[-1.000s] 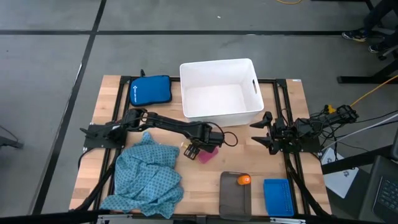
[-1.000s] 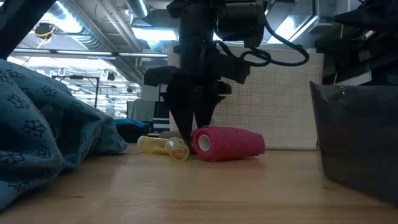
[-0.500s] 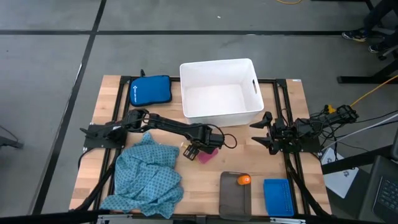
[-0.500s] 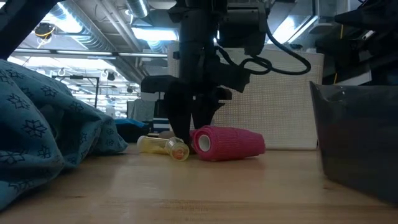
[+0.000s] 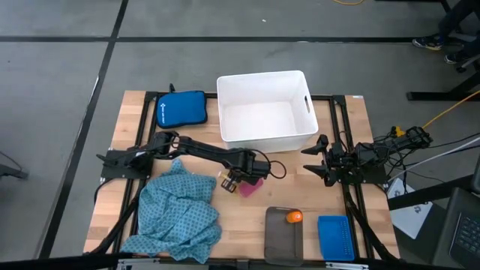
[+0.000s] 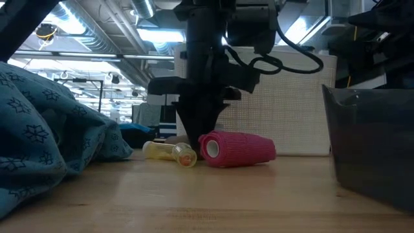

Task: Pick & place medical supplies in basket/bin
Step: Put the brown bandage into the black bin

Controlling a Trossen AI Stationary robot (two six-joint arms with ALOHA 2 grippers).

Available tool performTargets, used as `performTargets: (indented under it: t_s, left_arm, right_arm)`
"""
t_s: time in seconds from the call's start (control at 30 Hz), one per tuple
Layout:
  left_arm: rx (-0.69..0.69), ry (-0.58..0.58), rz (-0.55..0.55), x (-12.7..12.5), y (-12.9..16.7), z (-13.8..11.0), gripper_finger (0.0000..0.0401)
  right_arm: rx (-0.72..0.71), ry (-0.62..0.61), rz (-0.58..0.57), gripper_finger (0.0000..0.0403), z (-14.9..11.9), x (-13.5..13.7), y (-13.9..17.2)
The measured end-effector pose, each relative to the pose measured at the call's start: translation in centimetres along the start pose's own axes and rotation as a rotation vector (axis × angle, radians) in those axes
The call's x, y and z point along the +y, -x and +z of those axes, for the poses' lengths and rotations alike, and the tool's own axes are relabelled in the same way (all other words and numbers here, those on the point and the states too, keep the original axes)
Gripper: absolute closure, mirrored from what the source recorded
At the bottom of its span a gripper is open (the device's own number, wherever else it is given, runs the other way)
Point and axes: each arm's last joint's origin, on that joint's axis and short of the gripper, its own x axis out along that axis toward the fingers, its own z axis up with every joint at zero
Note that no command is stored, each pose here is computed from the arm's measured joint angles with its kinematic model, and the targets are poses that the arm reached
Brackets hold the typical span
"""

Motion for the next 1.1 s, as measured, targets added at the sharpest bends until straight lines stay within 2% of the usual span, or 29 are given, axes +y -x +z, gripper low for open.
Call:
performTargets:
  t_s: [0.27,0.53,0.77,0.9,1.1]
  left_arm:
    - [-0.016,-0.002,0.043,-0.4,2.2,0.4,0.0336]
    - [-0.164,-0.012,0.09,-1.1,7.4,2.4,0.0336]
    - [-0.419,-0.041,0.064,-1.8,13.5,4.0,0.0336]
    - [-0.673,-0.063,-0.03,-1.7,16.7,4.9,0.0337]
    - [-0.977,-0.121,-0.056,-1.2,19.0,6.2,0.0338]
  right_arm:
    - [0.001,0.0,-0.001,0.0105,0.0,0.0,0.0]
    - [0.004,0.002,-0.004,0.0105,0.0,0.0,0.0]
    - [0.004,0.002,-0.003,0.0105,0.0,0.0,0.0]
    - [0.004,0.002,-0.004,0.0105,0.0,0.0,0.0]
    - [0.01,0.004,-0.005,0.0105,-0.1,0.0,0.0]
